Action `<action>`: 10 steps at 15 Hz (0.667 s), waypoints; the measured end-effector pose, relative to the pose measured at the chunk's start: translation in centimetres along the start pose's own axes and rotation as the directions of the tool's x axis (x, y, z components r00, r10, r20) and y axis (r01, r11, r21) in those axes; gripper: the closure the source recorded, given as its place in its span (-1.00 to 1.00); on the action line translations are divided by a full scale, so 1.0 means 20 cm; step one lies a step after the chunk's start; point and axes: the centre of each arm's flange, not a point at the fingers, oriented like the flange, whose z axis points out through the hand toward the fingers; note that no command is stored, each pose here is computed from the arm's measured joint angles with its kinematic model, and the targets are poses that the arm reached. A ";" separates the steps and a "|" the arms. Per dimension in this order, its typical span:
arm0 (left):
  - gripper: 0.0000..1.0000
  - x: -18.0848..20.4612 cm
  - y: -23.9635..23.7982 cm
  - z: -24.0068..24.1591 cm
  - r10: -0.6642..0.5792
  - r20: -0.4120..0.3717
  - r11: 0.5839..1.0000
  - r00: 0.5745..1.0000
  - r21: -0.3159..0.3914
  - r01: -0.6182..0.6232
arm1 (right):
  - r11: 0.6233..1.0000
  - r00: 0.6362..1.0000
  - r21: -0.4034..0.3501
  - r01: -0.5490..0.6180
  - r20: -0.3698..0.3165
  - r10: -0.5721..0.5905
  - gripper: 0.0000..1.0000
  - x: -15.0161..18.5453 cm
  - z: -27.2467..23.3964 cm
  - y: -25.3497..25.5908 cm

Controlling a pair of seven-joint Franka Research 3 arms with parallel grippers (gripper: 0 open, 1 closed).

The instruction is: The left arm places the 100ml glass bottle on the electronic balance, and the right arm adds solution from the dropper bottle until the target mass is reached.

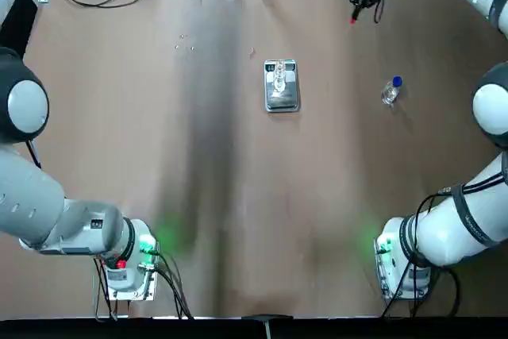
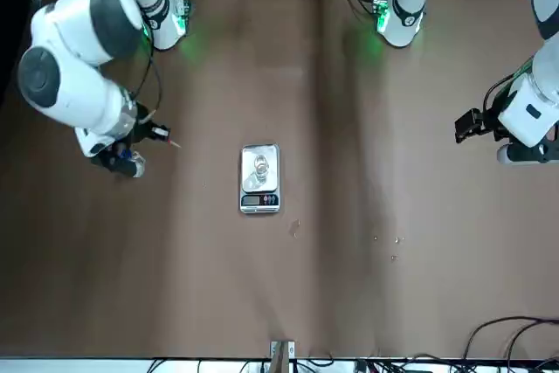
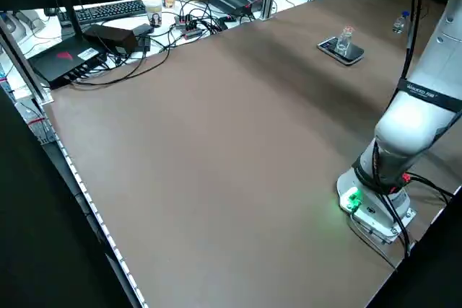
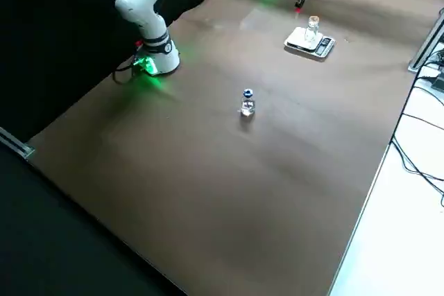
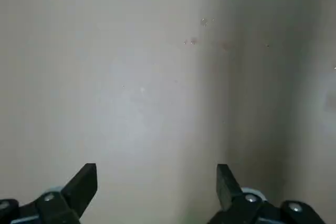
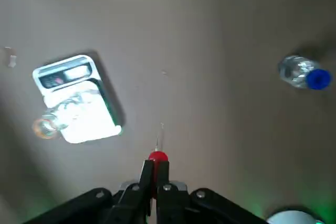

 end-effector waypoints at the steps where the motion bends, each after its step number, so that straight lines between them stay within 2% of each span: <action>1: -1.00 0.00 0.00 0.00 0.000 0.000 1.000 1.000 0.000 0.000 | 1.000 1.000 -0.016 0.014 0.010 -0.014 0.89 0.03 0.03 0.07; 6: -1.00 0.00 0.00 0.00 -0.001 0.000 1.000 1.000 0.000 0.001 | 0.995 0.997 -0.078 0.069 0.040 -0.066 0.89 0.16 0.12 0.45; 10: -1.00 0.00 0.00 0.00 -0.001 0.000 1.000 1.000 0.000 0.001 | 0.985 0.986 -0.039 0.167 0.010 -0.166 0.89 0.16 0.10 0.89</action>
